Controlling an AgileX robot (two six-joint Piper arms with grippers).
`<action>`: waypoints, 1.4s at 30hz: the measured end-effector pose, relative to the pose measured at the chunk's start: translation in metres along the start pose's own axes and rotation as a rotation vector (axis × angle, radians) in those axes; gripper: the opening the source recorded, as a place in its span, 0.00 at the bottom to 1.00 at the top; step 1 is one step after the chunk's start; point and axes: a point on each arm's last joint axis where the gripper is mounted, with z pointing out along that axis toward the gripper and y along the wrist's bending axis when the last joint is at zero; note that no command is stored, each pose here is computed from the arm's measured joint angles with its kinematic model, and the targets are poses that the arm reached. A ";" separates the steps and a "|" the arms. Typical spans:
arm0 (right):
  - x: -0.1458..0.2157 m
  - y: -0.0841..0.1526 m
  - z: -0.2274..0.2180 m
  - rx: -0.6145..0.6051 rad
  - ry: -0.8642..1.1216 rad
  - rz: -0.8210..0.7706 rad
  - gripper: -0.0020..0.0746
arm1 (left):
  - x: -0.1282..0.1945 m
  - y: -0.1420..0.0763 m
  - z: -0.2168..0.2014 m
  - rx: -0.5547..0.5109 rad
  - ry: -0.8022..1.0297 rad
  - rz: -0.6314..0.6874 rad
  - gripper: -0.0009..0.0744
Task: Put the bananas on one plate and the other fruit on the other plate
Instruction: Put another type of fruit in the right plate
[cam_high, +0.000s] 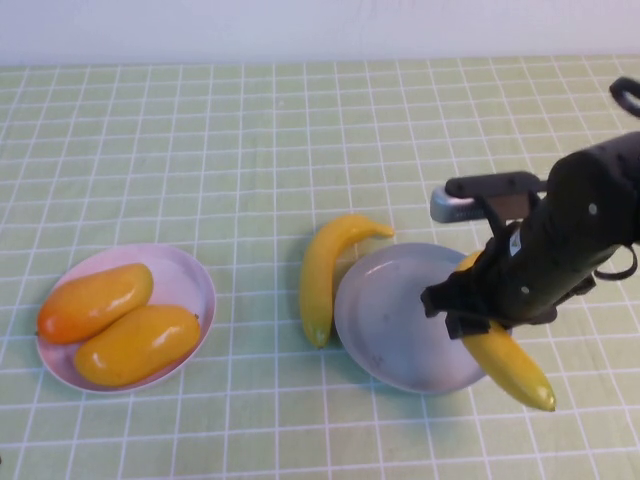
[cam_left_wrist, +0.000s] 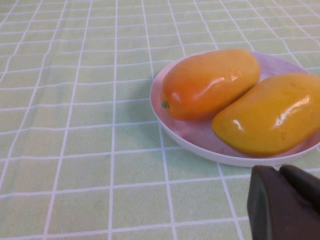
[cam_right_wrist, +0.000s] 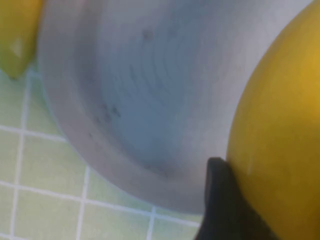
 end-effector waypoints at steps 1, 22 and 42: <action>0.002 -0.001 0.003 0.004 0.012 0.001 0.43 | 0.000 0.000 0.000 0.000 0.000 0.000 0.01; -0.013 0.003 0.053 -0.040 -0.067 0.042 0.52 | 0.000 0.000 0.000 0.000 0.000 0.000 0.01; -0.036 0.013 -0.016 -0.041 -0.105 0.000 0.73 | 0.000 0.000 0.000 0.000 0.000 0.000 0.01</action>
